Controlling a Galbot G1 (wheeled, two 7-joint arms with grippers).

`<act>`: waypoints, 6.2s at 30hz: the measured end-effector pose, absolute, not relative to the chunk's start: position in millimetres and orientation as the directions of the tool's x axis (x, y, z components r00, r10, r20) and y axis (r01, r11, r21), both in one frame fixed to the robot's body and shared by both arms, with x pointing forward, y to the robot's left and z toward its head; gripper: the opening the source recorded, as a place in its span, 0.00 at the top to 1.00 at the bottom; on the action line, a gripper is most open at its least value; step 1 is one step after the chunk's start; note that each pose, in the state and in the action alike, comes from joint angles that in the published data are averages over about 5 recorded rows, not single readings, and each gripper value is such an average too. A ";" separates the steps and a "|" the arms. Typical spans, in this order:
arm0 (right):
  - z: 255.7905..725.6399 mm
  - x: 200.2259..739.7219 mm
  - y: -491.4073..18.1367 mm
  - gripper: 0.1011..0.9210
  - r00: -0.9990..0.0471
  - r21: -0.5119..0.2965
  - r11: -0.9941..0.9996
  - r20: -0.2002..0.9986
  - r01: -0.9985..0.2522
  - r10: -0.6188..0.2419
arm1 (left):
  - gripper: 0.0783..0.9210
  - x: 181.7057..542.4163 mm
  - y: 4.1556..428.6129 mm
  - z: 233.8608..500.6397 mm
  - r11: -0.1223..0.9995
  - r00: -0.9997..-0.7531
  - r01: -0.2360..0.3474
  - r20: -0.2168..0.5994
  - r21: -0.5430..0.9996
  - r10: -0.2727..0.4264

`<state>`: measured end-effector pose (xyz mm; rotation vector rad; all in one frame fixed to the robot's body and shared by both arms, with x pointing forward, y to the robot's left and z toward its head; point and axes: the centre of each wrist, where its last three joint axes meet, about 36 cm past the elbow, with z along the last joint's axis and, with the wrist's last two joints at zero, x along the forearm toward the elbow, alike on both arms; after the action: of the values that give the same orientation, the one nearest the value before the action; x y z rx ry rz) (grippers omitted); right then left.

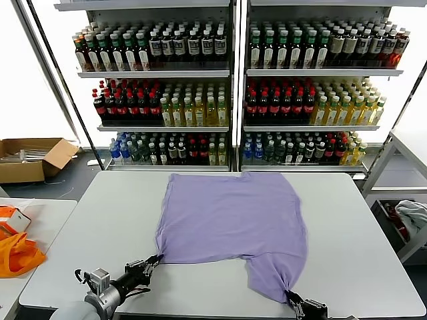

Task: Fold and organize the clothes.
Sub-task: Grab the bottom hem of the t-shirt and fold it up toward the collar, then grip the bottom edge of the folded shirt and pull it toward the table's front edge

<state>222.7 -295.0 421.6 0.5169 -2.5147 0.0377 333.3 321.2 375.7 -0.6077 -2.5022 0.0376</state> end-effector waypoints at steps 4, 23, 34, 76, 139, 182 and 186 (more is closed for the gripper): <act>429.7 216.8 -296.5 0.99 -0.767 0.090 0.915 0.518 -0.393 -0.380 | 0.96 326.9 320.1 379.5 0.900 -0.745 0.410 0.515 -0.148 0.424; 452.3 199.4 -289.8 0.99 -0.782 0.217 0.875 0.393 -0.432 -0.484 | 0.97 285.7 315.5 421.4 0.914 -0.794 0.388 0.462 -0.118 0.396; 457.3 228.1 -287.7 0.99 -0.844 0.294 0.866 0.246 -0.404 -0.477 | 0.97 283.6 323.0 438.0 0.927 -0.818 0.365 0.444 -0.092 0.366; 422.9 427.8 -298.9 0.91 -0.943 0.280 0.925 0.134 -0.258 -0.304 | 0.63 462.1 352.3 424.2 0.877 -0.767 0.480 0.486 0.001 0.420; 405.6 324.1 -288.8 0.96 -0.872 0.052 0.984 0.458 -0.168 -0.173 | 0.98 392.7 339.5 385.2 0.908 -0.747 0.413 0.542 -0.075 0.385; 459.7 260.5 -302.5 0.34 -0.871 0.001 0.960 0.420 -0.281 -0.256 | 0.18 256.1 376.2 442.8 0.972 -0.759 0.235 0.622 -0.010 0.190; 463.4 279.7 -314.1 0.20 -0.882 0.012 0.956 0.383 -0.294 -0.276 | 0.12 264.3 387.5 455.8 0.975 -0.782 0.221 0.595 -0.014 0.186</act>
<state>279.7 -314.1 463.4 0.4116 -2.7197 0.0656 264.3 387.5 455.8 -0.2847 -2.4900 -0.0746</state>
